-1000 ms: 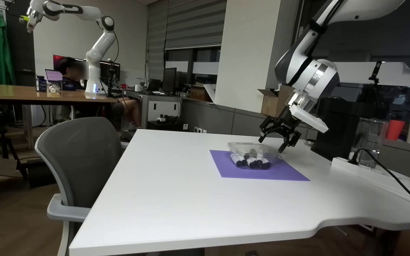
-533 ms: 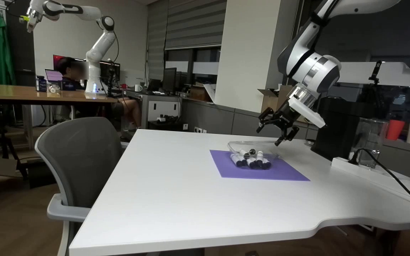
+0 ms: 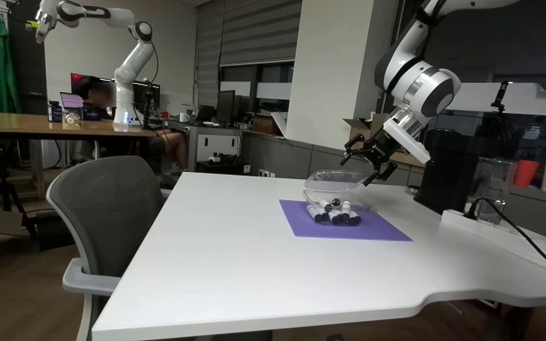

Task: Open the bowl

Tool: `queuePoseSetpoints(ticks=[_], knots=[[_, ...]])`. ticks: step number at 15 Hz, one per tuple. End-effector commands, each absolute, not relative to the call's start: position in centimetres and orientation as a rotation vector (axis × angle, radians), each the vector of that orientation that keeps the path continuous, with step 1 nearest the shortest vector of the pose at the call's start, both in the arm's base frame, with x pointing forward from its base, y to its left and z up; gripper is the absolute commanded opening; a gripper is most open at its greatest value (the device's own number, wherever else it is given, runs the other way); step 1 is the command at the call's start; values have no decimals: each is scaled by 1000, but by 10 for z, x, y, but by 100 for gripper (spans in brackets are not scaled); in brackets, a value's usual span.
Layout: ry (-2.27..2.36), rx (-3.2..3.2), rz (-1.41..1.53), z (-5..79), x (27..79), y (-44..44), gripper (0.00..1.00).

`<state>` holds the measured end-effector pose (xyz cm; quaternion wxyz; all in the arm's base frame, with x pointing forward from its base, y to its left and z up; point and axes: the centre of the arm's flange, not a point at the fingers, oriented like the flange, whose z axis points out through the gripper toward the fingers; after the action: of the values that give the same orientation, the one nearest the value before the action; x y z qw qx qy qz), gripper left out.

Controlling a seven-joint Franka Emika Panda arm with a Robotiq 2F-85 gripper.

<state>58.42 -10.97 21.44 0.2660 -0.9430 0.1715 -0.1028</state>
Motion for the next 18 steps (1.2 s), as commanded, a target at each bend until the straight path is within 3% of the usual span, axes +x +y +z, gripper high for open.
queuePoseSetpoints(ticks=[1, 2, 3, 8, 18], knots=[[656, -2574, -182, 207, 601, -101, 95], [718, -2588, -175, 202, 602, -98, 100], [772, -2600, -170, 197, 603, -93, 96], [945, -2510, -219, 201, 601, -71, 100], [1224, -2329, -667, 251, 611, -59, 100]])
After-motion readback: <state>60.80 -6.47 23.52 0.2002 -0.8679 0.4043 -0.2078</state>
